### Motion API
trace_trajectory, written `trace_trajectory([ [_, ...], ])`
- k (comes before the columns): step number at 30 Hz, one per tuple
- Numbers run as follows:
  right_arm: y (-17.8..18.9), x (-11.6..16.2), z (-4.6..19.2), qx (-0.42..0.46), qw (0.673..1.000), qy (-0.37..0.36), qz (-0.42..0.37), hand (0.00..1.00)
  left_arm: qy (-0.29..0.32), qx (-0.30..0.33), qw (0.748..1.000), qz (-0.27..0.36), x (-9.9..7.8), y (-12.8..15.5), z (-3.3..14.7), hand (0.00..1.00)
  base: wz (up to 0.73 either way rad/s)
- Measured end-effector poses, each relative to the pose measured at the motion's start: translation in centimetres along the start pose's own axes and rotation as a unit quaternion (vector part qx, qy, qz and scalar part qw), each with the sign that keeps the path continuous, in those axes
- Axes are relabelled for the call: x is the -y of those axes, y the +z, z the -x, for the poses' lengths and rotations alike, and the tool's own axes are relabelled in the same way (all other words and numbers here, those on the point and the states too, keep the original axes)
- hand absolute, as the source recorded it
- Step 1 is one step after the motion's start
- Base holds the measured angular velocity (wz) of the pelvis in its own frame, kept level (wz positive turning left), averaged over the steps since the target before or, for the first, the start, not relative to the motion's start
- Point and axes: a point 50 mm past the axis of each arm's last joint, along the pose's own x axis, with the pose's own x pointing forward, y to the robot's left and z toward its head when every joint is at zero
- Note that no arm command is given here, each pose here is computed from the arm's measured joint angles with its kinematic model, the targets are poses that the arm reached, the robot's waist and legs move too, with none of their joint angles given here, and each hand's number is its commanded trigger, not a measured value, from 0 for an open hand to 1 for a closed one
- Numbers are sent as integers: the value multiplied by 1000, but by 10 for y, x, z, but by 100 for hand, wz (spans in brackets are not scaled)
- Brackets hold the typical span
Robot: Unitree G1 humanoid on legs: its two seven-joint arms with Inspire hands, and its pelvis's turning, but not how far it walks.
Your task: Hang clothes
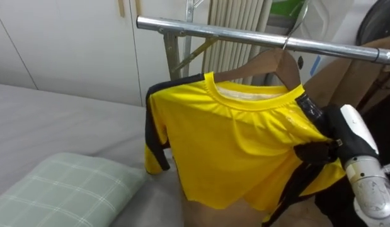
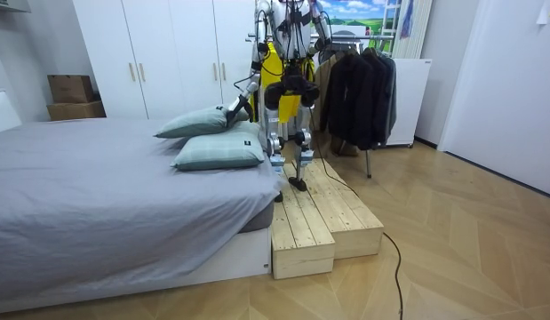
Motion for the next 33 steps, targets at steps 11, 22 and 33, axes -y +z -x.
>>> trace_trajectory([
  [11, -19, -9, 1, -38, 999, 32, 6, 100, 1, 13, 1000, 2, -1, 4, 1, 0, 6],
  [22, -37, -15, 3, -72, 996, 42, 28, 100, 1, 20, 1000, 4, -1, 6, 0, 0, 2],
  [33, -47, -18, 6, -94, 994, 48, 32, 100, -2, 20, 1000, 4, -1, 7, 0, 0, 0],
])
